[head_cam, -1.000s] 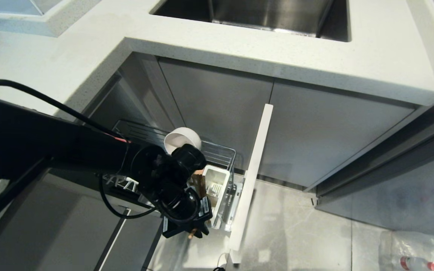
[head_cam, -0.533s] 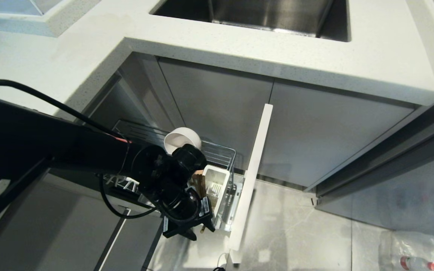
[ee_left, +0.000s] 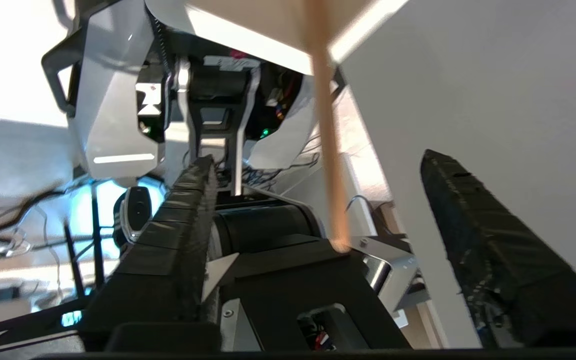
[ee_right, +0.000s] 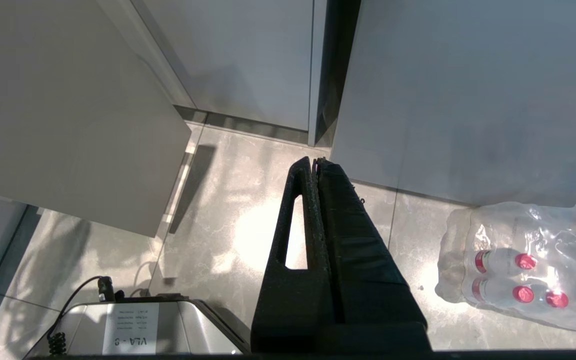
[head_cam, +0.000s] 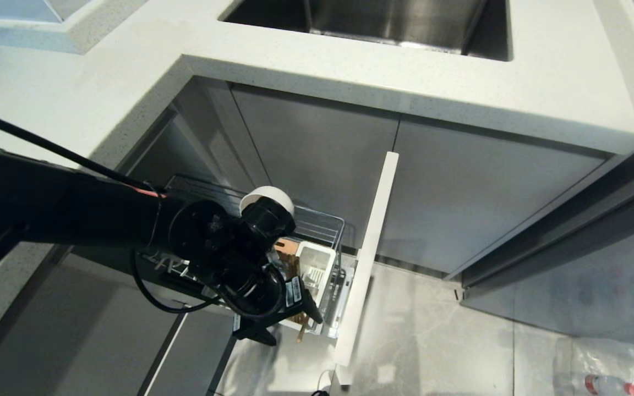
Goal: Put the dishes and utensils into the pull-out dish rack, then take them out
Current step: Pick up the chopsticks and place it in the cupboard
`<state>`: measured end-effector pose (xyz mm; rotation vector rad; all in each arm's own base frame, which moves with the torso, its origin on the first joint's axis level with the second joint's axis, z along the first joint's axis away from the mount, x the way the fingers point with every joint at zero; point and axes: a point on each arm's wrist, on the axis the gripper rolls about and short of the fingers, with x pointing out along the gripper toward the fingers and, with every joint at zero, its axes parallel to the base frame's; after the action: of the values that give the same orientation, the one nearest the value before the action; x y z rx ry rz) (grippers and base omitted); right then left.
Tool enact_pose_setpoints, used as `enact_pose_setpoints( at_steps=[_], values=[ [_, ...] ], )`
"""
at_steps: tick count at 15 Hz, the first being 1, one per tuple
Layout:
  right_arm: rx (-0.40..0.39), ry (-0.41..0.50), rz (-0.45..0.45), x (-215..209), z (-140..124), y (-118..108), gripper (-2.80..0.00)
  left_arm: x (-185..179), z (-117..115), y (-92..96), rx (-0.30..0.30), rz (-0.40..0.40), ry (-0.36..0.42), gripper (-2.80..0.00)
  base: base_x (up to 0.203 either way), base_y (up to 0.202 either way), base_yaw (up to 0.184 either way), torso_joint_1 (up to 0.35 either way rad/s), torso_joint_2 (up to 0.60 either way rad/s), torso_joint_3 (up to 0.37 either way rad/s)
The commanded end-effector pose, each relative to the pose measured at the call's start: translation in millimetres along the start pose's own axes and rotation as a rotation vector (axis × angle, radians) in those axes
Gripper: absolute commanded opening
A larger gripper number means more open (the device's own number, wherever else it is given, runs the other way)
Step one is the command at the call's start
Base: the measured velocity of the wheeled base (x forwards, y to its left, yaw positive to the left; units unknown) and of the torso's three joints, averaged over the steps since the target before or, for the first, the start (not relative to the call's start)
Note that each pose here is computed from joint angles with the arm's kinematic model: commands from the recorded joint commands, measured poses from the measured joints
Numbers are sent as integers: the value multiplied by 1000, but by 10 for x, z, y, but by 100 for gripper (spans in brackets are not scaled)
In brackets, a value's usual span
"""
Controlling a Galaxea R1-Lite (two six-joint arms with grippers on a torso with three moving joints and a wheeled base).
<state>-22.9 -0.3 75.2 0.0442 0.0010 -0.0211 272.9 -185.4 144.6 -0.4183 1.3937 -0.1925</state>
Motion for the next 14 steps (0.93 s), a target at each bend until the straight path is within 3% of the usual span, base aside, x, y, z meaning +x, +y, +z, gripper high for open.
enact_pose_setpoints(
  at_steps=[1, 8, 14],
  values=[
    [0, 2, 0, 2, -3, 0, -280, -187, -44, -27, 9, -36, -34, 0, 0, 0, 0, 0, 0, 0],
    [0, 3, -1, 2, -5, 0, -280, -767, -233, -22, 41, -126, -147, 0, 0, 0, 0, 0, 0, 0],
    [0, 3, -1, 2, -4, 0, -280, -1345, -523, 51, 74, -174, -315, 0, 0, 0, 0, 0, 0, 0]
  ],
)
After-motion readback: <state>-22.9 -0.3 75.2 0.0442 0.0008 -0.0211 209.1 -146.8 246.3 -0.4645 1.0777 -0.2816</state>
